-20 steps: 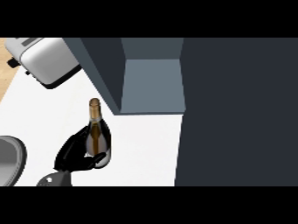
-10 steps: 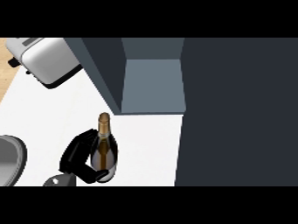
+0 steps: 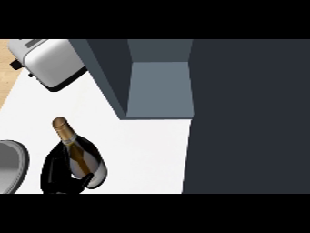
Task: Pick up the wine, place it into the cabinet and close the cabinet
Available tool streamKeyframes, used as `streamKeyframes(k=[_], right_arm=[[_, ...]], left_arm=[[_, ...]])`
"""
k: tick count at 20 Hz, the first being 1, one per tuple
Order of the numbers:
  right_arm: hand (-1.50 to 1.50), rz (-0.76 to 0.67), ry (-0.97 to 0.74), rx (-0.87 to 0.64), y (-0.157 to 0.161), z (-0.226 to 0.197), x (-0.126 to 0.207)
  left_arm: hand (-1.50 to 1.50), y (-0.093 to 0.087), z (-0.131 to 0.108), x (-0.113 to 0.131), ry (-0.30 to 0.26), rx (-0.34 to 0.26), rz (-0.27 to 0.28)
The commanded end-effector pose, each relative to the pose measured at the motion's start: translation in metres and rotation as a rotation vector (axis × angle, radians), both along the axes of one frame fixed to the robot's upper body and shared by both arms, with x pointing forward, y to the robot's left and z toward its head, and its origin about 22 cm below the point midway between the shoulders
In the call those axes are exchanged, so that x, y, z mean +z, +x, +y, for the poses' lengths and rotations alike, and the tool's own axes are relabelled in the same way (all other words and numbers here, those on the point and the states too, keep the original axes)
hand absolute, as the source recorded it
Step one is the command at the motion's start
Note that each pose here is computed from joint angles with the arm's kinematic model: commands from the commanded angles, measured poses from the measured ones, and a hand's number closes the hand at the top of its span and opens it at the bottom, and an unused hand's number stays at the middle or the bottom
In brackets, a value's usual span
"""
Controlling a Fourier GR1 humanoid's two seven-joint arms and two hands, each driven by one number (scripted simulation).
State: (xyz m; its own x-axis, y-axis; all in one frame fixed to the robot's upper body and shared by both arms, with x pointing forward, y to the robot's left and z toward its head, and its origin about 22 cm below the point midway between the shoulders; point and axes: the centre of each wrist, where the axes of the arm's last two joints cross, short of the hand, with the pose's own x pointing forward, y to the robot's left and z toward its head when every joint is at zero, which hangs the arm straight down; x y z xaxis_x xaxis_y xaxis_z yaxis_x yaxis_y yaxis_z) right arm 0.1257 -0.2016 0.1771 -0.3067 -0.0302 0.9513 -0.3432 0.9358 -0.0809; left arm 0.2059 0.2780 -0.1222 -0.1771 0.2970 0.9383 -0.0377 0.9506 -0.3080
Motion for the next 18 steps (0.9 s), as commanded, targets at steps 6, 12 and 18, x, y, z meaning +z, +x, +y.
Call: streamKeyframes(k=[6, 12, 18], right_arm=[[-1.5, -0.059, 0.051, 0.033, -0.026, -0.008, 0.029], [-1.5, -0.049, 0.043, 0.039, -0.032, -0.014, 0.03], [-1.5, -0.06, 0.055, 0.031, -0.026, -0.019, 0.025]], left_arm=[[1.5, 0.0, -0.03, 0.06, -0.028, -0.051, -0.092], [1.5, 0.004, -0.075, 0.097, -0.028, -0.089, -0.104], [1.5, 0.042, -0.117, 0.148, 0.006, -0.083, -0.139]])
